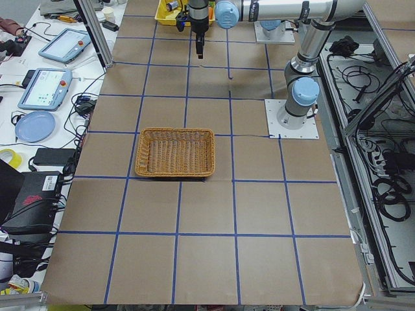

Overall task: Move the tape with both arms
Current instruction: 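Grasp the yellow tape roll with the right gripper and lift it, then carry the tape roll toward the table center and set it down, then release the tape and raise the right gripper while the left arm reaches toward the tape, then lower the left gripper onto the tape roll and grasp it, then carry the tape roll with the left gripper into the wicker basket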

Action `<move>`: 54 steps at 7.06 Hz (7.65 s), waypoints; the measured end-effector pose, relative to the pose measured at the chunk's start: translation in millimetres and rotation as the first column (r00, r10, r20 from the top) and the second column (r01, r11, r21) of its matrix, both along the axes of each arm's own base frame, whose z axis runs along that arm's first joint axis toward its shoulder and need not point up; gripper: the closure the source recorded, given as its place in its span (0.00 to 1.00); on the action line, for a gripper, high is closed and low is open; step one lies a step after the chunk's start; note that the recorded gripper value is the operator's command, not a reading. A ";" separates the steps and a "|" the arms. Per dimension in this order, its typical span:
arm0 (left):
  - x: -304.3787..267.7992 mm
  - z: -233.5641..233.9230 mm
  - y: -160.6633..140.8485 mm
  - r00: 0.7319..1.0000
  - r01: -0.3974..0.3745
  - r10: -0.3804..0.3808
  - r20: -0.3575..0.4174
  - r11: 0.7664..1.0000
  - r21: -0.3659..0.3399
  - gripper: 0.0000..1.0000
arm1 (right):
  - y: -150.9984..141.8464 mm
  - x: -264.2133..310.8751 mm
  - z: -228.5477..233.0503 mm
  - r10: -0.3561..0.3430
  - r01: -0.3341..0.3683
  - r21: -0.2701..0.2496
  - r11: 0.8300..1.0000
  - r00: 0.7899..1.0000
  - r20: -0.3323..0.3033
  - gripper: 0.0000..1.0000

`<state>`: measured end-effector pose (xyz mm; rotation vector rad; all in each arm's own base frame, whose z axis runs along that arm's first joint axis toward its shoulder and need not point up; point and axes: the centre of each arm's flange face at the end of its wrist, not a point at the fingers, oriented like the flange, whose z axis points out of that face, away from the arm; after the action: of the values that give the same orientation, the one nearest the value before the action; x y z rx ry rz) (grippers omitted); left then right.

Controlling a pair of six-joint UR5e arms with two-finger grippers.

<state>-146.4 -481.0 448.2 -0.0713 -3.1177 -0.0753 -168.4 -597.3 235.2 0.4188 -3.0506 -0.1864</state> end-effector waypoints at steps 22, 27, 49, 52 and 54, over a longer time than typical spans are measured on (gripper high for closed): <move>2.7 -1.6 -1.5 1.000 -0.004 0.004 0.006 1.000 0.003 0.00 | -104.7 477.6 -23.3 -0.088 0.116 -0.168 0.979 0.983 0.164 0.00; 2.5 1.2 -8.5 1.000 -0.010 0.010 -0.001 1.000 -0.027 0.00 | -75.7 459.5 75.0 -0.109 0.131 -0.149 0.980 0.984 0.144 0.00; -168.3 -259.4 -221.3 0.977 0.039 -0.049 -0.208 0.998 -0.052 1.00 | 90.6 320.2 264.1 -0.262 0.269 -0.092 0.959 0.962 0.077 0.00; -149.9 -243.7 -216.2 0.991 0.074 -0.082 -0.109 0.995 -0.073 1.00 | 91.0 320.2 264.1 -0.262 0.268 -0.091 0.959 0.962 0.075 0.00; -74.8 -204.6 -230.8 0.997 0.056 -0.060 -0.055 0.995 -0.078 1.00 | 91.3 320.0 264.3 -0.262 0.268 -0.091 0.959 0.962 0.073 0.00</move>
<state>-221.3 -711.8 243.6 -0.1628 -3.0610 0.0438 151.5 -506.0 499.5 0.0070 -3.1474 -0.0318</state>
